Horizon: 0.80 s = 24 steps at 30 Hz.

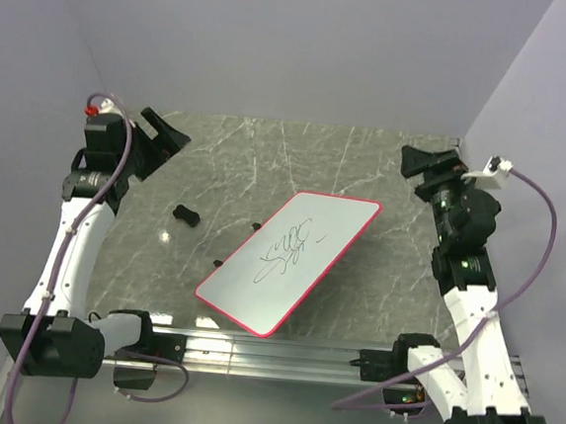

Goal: Erase the whiteboard

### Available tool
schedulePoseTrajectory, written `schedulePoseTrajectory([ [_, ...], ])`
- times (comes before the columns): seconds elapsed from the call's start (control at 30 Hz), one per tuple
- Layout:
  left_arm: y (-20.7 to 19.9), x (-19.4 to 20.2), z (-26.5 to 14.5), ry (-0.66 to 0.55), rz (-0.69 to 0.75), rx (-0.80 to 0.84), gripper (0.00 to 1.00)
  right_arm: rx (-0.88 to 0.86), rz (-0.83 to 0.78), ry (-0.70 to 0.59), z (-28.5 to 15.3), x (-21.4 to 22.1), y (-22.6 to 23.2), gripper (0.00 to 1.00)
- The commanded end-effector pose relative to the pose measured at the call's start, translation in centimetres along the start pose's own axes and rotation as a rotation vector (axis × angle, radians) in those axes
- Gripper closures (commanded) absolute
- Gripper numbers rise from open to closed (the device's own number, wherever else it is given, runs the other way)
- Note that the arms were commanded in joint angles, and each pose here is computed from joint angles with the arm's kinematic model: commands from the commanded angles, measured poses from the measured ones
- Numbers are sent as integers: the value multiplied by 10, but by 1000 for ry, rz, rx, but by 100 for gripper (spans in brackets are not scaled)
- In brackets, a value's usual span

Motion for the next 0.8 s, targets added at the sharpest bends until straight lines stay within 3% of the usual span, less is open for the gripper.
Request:
schedulePoseTrajectory([
  [0.0,-13,29,-2,103,-105,167,1,209,329,433,-40,90,-52,0],
  [0.07,-6,36,9,120,-134,138,1,212,310,471,-48,96,-52,0],
  [0.2,55,45,22,157,-175,-299,1,390,177,411,-79,79,-61,0],
  [0.3,63,67,34,235,-166,-351,1,469,116,424,-104,68,-61,0],
  [0.47,84,97,48,322,-131,-522,2,414,59,423,-135,48,-40,0],
  [0.63,108,127,64,386,-163,-627,17,418,-23,376,-160,15,-19,1],
  [0.77,123,149,75,422,-165,-686,21,426,-26,362,-178,7,-15,1],
])
Point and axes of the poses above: each gripper's point midway between its finger pads, its own z axis out along the fingers, its own y axis along the line the jaws close on, x = y × z, the point moved 3 cm from there along -z, back along the fingers, and after that the axes turned 10 degrees about z, right-handed, at the moved point
